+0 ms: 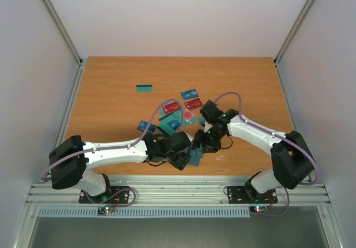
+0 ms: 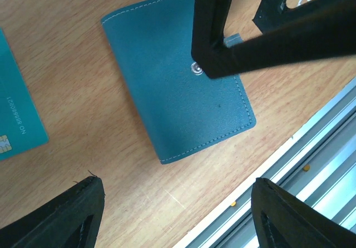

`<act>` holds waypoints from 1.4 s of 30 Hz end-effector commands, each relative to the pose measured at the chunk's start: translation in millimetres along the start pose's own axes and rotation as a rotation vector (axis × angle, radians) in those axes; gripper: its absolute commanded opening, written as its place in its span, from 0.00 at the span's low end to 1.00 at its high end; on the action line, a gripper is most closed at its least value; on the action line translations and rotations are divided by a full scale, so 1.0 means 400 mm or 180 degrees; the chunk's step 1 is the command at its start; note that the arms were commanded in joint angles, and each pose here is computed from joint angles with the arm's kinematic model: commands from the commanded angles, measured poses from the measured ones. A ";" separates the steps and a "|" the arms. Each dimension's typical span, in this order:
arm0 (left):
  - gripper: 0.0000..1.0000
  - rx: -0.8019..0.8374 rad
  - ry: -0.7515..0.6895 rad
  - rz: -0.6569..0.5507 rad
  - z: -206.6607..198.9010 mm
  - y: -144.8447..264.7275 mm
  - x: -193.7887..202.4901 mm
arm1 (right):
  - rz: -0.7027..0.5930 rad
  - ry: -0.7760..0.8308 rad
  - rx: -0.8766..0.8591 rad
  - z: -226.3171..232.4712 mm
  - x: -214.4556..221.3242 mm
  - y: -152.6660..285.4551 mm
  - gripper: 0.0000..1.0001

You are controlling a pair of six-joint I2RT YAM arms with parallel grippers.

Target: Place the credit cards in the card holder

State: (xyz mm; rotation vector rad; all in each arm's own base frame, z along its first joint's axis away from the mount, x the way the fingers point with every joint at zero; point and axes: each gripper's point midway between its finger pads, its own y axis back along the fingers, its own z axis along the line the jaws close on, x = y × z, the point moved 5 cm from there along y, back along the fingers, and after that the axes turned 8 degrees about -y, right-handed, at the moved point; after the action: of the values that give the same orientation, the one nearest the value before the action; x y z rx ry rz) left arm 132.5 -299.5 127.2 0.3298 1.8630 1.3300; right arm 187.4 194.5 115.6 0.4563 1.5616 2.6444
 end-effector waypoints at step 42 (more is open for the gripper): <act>0.72 0.0079 -0.0168 0.0030 -0.036 -0.046 -0.049 | -0.0189 -0.0084 0.0861 -0.122 0.018 -0.050 0.03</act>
State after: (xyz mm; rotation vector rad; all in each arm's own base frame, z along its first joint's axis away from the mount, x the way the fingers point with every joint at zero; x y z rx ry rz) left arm 138.2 -314.3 118.3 0.3854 1.8340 1.3583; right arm 154.3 161.8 74.5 0.4590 2.0638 2.3205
